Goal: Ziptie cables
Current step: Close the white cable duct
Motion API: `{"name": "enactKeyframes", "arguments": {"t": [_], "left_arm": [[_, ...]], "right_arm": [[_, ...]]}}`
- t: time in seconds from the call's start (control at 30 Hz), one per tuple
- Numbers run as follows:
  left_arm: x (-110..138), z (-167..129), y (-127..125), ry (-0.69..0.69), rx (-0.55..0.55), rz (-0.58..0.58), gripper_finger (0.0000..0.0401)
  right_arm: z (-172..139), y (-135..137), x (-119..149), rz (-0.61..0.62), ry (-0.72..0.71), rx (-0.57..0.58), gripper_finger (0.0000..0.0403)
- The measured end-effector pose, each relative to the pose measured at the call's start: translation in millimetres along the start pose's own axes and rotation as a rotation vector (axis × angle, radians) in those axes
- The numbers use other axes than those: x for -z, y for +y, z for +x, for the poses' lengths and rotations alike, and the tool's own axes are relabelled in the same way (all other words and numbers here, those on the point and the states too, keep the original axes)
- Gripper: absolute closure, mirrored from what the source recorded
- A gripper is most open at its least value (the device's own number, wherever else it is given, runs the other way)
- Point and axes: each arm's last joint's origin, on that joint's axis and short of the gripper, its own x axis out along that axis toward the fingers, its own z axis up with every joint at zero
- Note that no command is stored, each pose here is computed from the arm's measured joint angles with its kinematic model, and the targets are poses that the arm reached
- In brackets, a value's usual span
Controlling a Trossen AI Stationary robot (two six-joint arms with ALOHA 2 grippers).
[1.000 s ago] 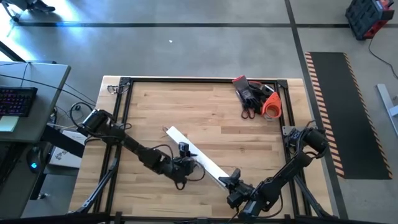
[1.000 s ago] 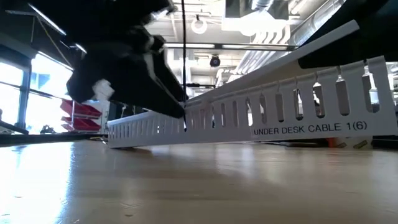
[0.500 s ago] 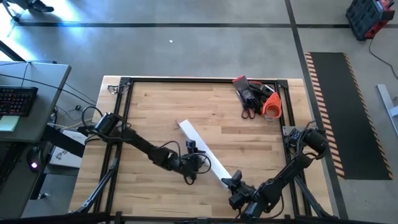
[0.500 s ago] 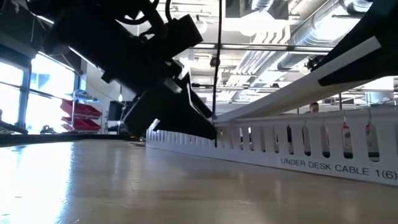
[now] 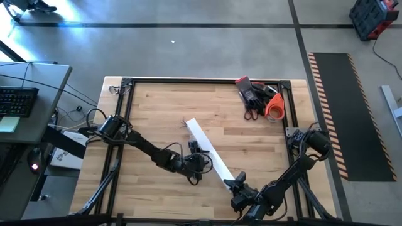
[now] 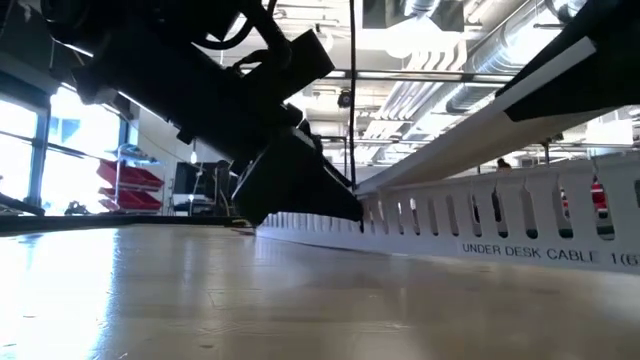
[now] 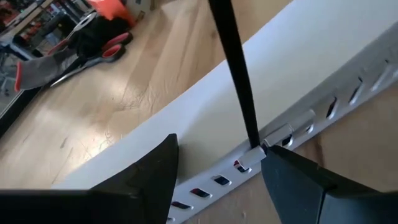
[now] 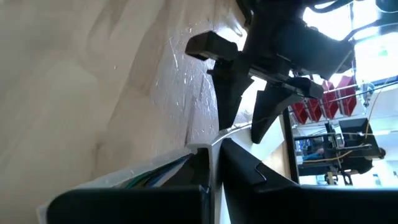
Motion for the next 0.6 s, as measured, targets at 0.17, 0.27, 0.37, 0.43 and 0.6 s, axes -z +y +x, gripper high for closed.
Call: {"name": "enactKeyframes", "arguments": {"t": [0.17,0.27,0.37,0.43,0.6], "left_arm": [[-1.3,1.8,1.3,-0.02,-0.023,-0.051,0.0199],[-1.4,2.7,2.6,-0.02,-0.027,-0.072,0.0199],[-0.5,3.7,2.2,-0.018,-0.036,-0.077,0.0199],[-0.8,3.2,1.4,-0.018,-0.029,-0.061,0.0199],[-11.0,-13.8,-3.8,-0.044,-0.007,0.02,0.0199]], "right_arm": [[0.0,-0.4,-0.3,0.05,0.0,0.005,0.0402],[-0.1,-1.1,-0.6,0.062,-0.001,0.017,0.0402],[-0.2,-1.7,-0.5,0.083,0.0,0.036,0.0402],[-0.2,-1.8,0.3,0.086,0.004,0.039,0.0402],[1.1,-4.4,7.1,0.135,0.062,-0.026,0.0402]]}}
